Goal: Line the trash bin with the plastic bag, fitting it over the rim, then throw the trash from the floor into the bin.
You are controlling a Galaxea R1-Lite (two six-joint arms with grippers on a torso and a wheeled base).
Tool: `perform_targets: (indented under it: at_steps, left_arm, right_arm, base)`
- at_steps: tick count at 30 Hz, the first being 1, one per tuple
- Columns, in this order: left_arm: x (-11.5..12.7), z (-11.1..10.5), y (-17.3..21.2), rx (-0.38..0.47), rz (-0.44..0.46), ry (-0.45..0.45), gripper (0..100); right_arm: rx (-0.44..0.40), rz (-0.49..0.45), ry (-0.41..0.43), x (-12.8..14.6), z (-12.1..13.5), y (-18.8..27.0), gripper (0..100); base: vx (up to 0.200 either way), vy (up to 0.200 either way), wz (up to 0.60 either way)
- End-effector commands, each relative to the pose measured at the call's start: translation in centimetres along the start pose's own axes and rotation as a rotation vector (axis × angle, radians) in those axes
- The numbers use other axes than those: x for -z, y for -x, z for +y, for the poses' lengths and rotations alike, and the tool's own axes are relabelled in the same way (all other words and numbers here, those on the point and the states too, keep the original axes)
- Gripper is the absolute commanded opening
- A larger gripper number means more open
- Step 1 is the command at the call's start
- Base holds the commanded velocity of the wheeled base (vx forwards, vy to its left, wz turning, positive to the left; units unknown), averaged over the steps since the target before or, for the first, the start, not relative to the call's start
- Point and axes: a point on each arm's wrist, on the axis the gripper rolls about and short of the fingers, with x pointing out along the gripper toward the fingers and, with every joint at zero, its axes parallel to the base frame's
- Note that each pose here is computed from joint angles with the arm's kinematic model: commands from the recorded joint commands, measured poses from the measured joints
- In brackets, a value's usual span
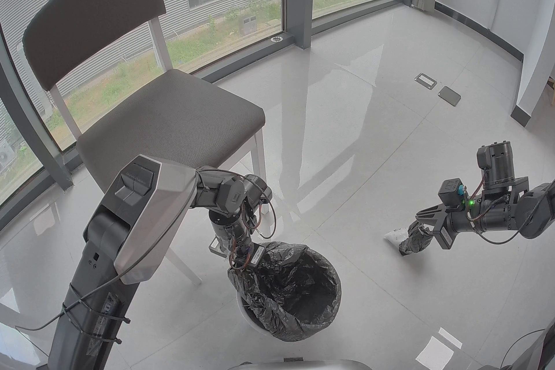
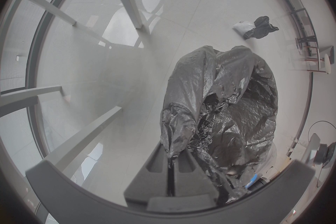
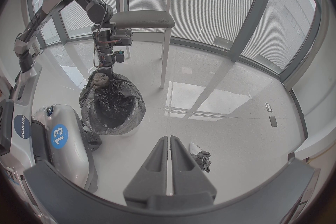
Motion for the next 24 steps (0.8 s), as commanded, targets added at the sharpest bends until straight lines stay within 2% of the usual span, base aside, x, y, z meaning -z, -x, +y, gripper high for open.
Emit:
perform_targets:
  at_steps: [1, 6, 11, 21, 22, 24]
  left_arm:
    - [0.0, 0.7, 1.0, -0.003, -0.008, 0.015, 0]
    - [0.9, 0.8, 2.2, -0.012, 0.058, 0.041, 0]
    - [2.0, 0.9, 2.5, -0.025, 0.162, 0.052, 0]
    - [2.1, 0.9, -0.1, -0.03, 0.209, 0.063, 0]
    - [2.1, 0.9, -0.1, -0.03, 0.209, 0.062, 100]
    - [2.2, 0.9, 0.0, -0.032, 0.218, 0.062, 100]
  right_arm:
    - [-0.004, 0.005, -0.001, 0.1, 0.1, 0.0, 0]
    - [-0.011, 0.012, -0.003, 0.3, 0.3, -0.1, 0]
    - [-0.012, 0.016, -0.002, 0.5, 0.3, -0.1, 0]
    - [-0.014, 0.018, -0.001, 0.5, 0.4, -0.1, 0]
    - [-0.015, 0.02, -0.003, 0.6, 0.4, -0.1, 0]
    - [-0.016, 0.021, -0.003, 0.6, 0.4, -0.1, 0]
  base:
    - [0.0, 0.0, 0.0]
    - [0.0, 0.0, 0.0]
    - [0.0, 0.0, 0.0]
    - [0.0, 0.0, 0.0]
    - [0.0, 0.0, 0.0]
    - [0.0, 0.0, 0.0]
